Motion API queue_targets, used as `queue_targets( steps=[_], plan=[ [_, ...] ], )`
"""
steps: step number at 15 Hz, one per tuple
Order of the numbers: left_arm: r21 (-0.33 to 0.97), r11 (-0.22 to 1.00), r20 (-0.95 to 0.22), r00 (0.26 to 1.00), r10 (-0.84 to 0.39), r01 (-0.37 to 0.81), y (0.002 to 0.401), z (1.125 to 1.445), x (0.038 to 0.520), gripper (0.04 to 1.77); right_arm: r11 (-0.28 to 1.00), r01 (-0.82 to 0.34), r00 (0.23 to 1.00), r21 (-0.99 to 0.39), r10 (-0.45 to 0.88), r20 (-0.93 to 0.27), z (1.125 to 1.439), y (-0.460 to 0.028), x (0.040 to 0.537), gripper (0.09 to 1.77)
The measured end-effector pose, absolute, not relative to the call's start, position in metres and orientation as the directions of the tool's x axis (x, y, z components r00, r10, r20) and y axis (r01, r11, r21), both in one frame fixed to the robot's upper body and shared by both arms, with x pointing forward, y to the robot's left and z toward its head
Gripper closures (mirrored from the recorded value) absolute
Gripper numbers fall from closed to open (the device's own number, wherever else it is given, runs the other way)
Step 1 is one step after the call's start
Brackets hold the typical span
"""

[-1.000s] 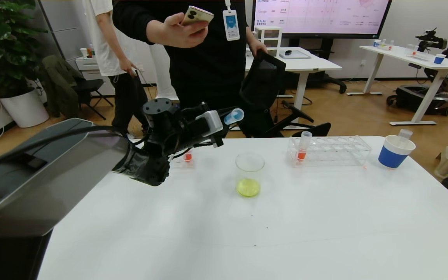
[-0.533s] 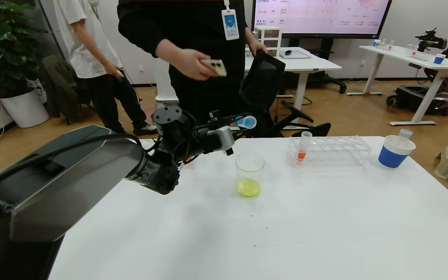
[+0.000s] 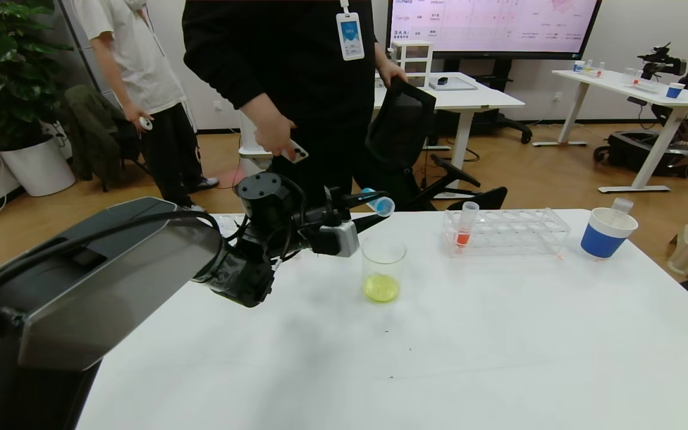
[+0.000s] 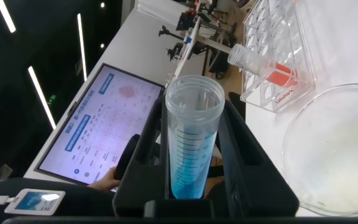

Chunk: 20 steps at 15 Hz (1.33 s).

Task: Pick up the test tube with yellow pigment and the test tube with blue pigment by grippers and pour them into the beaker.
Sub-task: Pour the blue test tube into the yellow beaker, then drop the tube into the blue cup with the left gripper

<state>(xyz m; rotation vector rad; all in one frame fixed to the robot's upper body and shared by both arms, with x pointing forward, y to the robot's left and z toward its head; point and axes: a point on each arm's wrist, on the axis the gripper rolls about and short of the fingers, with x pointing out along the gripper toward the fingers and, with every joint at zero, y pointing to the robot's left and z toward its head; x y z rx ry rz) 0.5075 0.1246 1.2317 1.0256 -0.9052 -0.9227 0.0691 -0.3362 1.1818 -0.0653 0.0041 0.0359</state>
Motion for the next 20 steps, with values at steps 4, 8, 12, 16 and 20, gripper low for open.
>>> queue_targets(
  steps=[4,8,12,16,20],
  plan=[
    [0.968,0.217,0.165,0.334,-0.928,0.125,0.125,1.23,0.508,1.3,0.997,-0.036,0.999,-0.065,0.036,-0.005,1.182,-0.336,0.069,0.12],
    [0.977,0.198,0.159,0.339,-0.927,0.084,0.126,1.227,0.508,1.3,0.997,-0.036,0.999,-0.065,0.036,-0.005,1.182,-0.336,0.069,0.12],
    [0.983,0.178,0.15,0.354,-0.923,0.047,0.13,1.223,0.511,1.3,0.997,-0.036,0.999,-0.065,0.036,-0.005,1.182,-0.336,0.069,0.12],
    [0.988,0.153,0.142,0.364,-0.92,0.002,0.133,1.221,0.514,1.3,0.997,-0.036,0.999,-0.065,0.036,-0.005,1.182,-0.336,0.069,0.12],
    [0.99,0.127,0.138,0.378,-0.916,-0.053,0.136,1.219,0.516,1.3,0.997,-0.036,0.999,-0.065,0.036,-0.005,1.182,-0.336,0.069,0.12]
  ],
)
